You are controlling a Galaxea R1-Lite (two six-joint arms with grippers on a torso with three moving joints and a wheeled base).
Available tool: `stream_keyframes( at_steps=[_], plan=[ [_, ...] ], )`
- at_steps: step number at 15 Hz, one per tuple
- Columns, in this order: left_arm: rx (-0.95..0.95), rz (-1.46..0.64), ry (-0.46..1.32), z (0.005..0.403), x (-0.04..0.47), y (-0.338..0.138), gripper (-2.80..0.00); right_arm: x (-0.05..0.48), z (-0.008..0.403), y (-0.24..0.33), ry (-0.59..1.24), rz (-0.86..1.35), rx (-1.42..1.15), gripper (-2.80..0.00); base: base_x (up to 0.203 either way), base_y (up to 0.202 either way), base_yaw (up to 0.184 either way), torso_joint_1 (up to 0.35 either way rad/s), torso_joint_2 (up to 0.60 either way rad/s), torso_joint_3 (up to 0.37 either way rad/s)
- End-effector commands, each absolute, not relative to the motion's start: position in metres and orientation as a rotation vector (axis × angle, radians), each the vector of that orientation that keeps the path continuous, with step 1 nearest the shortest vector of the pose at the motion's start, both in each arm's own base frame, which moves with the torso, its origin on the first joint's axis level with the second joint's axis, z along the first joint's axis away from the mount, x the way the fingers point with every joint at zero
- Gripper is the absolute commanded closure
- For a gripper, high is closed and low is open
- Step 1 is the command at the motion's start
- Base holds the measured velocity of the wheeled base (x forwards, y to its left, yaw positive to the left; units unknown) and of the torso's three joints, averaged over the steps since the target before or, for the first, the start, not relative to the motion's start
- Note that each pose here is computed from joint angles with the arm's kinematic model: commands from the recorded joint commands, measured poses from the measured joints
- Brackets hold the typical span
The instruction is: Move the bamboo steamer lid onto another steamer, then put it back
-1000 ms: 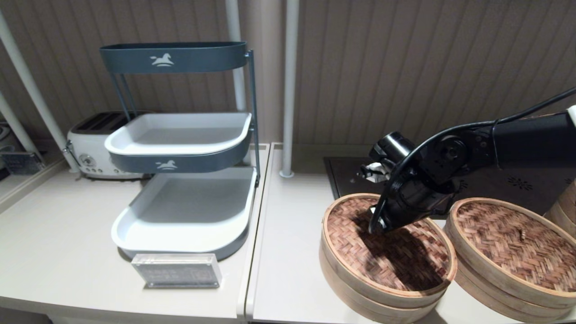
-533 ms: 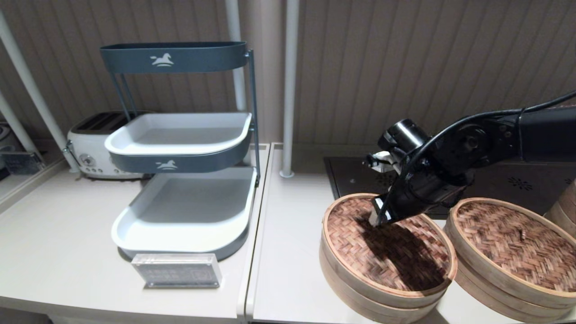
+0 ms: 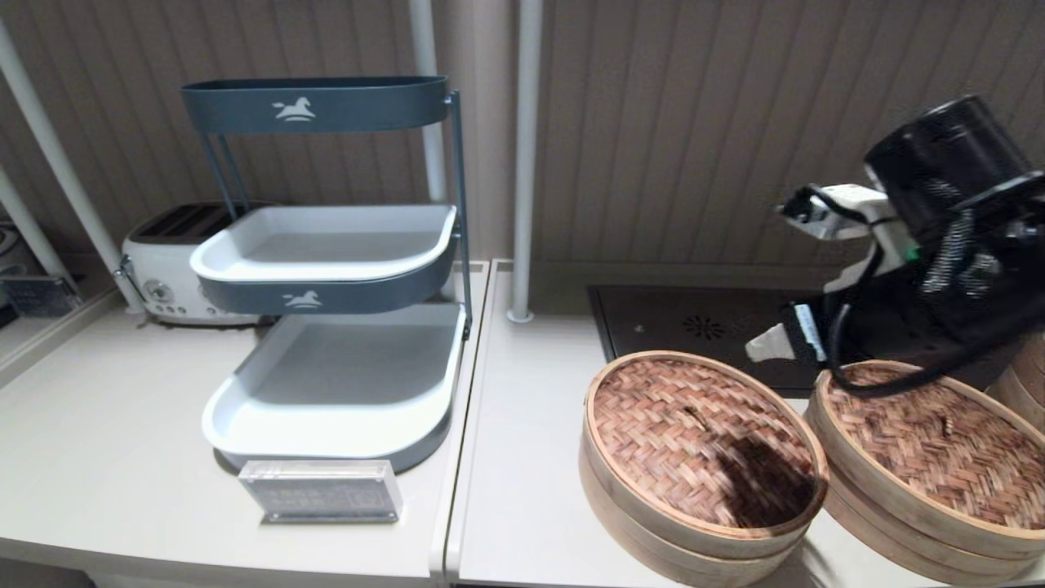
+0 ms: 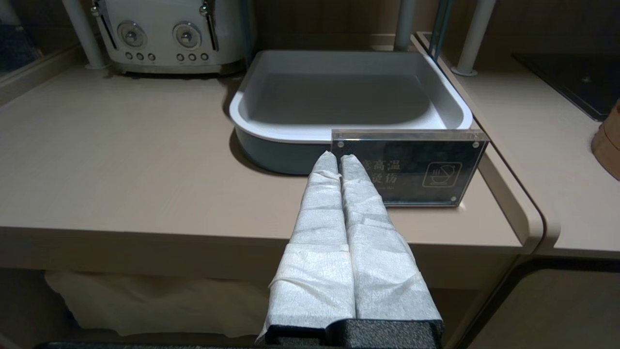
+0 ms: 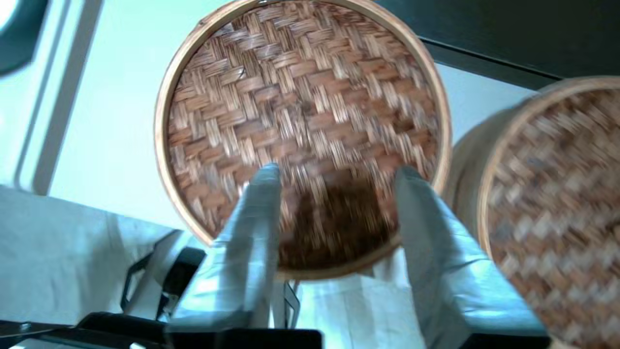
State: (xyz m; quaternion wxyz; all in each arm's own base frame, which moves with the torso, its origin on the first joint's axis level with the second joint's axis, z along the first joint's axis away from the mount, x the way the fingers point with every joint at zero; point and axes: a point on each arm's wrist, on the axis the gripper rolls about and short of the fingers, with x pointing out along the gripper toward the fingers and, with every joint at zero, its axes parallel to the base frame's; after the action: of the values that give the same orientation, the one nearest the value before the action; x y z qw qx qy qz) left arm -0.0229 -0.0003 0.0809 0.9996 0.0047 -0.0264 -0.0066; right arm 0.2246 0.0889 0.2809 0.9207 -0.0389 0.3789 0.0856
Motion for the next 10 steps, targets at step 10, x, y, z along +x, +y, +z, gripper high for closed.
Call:
stream_keyframes(
  at_steps=[10],
  plan=[
    [0.009, -0.014, -0.029, 0.073, -0.021, 0.0, 0.0, 0.029, 0.242, 0.004, 0.543, 0.053, 0.07, 0.0, 0.0, 0.0, 0.0, 0.0, 0.0, 0.0]
  ],
)
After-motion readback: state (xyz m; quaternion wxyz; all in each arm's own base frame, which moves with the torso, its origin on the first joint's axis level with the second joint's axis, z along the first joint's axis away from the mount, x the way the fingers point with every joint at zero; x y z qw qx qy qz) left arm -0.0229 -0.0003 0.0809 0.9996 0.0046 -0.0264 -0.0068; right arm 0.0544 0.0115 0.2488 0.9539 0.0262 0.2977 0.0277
